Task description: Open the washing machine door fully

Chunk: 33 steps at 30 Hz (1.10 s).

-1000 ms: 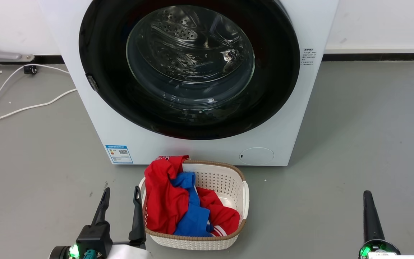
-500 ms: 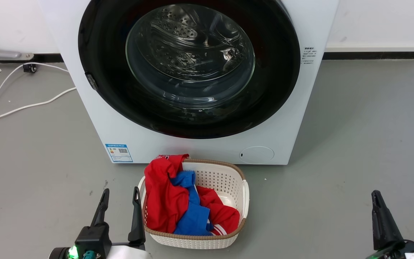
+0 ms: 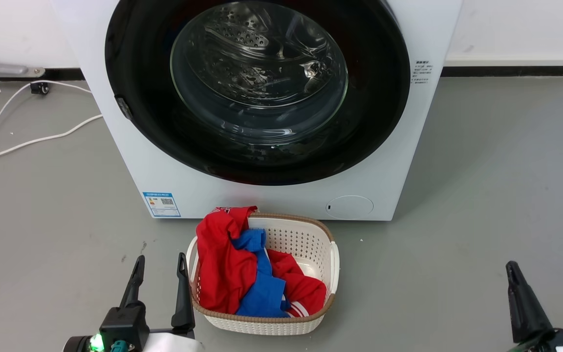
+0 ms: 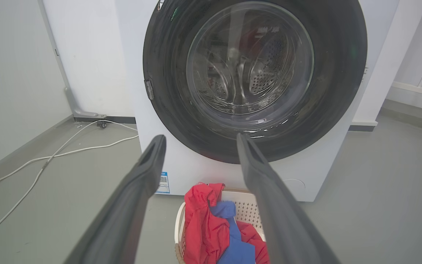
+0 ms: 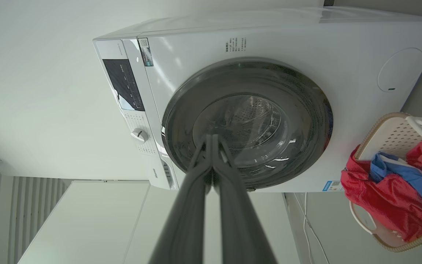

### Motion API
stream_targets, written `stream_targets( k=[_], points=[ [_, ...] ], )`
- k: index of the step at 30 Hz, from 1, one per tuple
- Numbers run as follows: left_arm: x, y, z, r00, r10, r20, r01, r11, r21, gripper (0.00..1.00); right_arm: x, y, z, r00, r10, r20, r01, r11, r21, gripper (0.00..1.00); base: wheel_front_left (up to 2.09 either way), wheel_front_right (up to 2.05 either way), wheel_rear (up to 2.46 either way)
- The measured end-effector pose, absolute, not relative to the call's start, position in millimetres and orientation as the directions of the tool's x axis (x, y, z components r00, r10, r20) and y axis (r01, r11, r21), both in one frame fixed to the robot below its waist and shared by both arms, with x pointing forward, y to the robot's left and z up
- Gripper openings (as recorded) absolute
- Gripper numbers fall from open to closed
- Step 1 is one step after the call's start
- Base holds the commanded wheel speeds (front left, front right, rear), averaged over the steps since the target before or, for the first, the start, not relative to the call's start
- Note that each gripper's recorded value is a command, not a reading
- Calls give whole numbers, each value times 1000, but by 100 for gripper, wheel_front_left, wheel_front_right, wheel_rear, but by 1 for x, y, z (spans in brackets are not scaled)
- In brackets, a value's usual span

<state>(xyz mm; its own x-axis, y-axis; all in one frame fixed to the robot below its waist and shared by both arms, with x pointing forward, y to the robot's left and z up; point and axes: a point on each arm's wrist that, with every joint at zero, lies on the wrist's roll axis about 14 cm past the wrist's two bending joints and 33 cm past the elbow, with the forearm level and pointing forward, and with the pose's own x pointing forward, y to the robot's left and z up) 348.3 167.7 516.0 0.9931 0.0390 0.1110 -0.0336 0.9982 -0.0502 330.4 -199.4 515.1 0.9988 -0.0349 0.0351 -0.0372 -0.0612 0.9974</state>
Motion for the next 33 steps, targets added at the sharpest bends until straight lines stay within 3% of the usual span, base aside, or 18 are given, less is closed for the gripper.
stream_targets(
  k=[7,17,27,33],
  points=[
    [354,168,513,994,43,103,-39,998,-45,100,357,-218,530,994,-76,83,-86,-35,996,0,0,0,0],
    [387,168,508,994,45,95,-44,999,-13,100,442,-261,583,968,-100,230,-223,80,972,0,0,0,0],
    [428,169,493,996,50,77,-51,999,2,100,539,-265,613,956,2,293,-287,200,937,0,0,0,0],
    [442,174,479,996,70,52,-71,997,7,100,595,-238,612,954,143,265,-294,263,919,0,0,0,0]
  ],
)
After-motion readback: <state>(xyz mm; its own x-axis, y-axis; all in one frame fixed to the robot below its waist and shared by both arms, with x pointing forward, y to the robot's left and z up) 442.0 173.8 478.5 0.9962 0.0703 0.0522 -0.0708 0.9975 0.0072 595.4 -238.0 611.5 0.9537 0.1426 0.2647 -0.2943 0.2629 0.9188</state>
